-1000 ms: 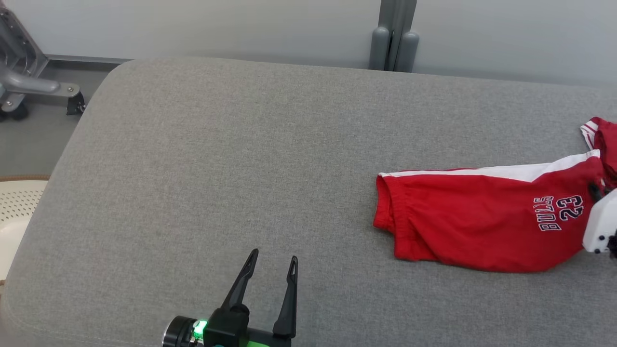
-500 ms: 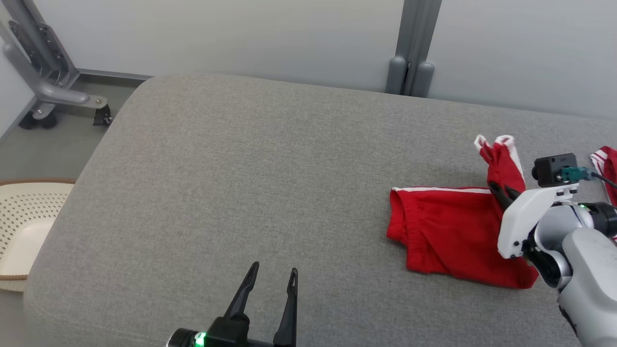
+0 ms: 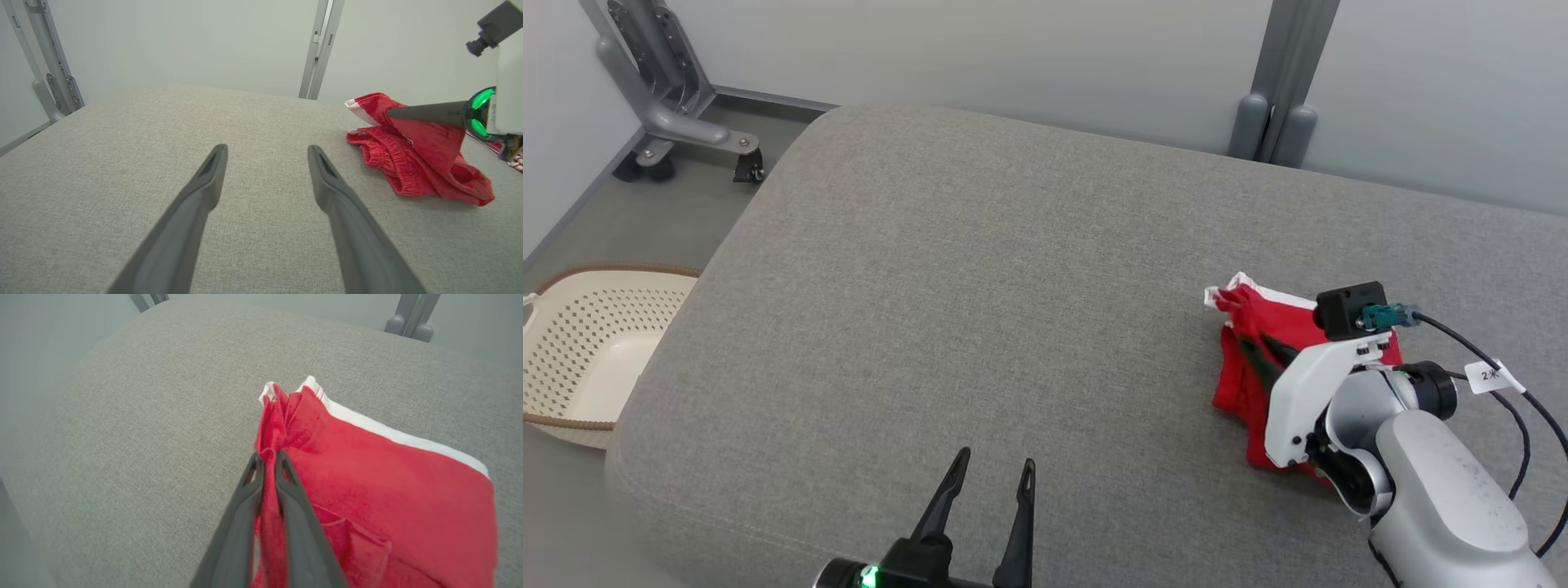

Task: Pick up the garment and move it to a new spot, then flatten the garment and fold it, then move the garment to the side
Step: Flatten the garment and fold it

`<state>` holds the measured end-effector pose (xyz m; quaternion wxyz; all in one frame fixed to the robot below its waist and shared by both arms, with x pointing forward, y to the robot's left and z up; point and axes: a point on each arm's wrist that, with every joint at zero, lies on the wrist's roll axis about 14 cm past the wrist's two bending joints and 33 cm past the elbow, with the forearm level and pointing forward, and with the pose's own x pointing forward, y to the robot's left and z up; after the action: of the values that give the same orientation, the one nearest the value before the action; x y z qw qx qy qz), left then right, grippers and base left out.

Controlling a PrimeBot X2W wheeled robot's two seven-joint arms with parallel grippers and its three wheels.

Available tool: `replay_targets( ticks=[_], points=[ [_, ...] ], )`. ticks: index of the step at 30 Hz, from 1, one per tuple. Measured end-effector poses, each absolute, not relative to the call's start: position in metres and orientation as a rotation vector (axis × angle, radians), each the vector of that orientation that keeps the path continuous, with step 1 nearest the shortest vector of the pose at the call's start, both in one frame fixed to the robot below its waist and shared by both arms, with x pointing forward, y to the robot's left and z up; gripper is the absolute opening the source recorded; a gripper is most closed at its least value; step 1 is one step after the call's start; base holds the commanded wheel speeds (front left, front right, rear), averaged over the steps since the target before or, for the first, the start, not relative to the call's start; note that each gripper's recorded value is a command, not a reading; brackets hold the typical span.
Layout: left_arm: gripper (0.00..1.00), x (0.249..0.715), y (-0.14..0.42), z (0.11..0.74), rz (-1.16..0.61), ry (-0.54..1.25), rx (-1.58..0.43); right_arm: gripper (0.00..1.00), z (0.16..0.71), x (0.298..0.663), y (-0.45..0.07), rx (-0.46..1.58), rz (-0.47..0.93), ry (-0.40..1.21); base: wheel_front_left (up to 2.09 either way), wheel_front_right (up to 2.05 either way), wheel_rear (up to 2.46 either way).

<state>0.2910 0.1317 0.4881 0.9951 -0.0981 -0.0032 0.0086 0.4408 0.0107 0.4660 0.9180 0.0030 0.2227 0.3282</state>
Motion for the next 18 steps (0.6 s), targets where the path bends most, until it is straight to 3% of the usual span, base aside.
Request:
replay_targets(
  ticks=[5, 10, 18],
  points=[
    [1.0, 0.289, 0.132, 0.489, 0.019, -0.011, -0.198, 1.0, 0.493, 0.436, 0.025, 0.143, 0.694, 0.365, 0.0, 0.0, 0.0],
    [1.0, 0.286, 0.129, 0.491, 0.002, -0.025, -0.196, 1.0, 0.518, 0.451, -0.032, 0.137, 0.572, 0.244, 0.0, 0.0, 0.0],
    [1.0, 0.288, 0.116, 0.495, -0.055, -0.036, -0.191, 1.0, 0.515, 0.429, -0.111, 0.1, 0.441, 0.171, 0.0, 0.0, 0.0]
  ],
)
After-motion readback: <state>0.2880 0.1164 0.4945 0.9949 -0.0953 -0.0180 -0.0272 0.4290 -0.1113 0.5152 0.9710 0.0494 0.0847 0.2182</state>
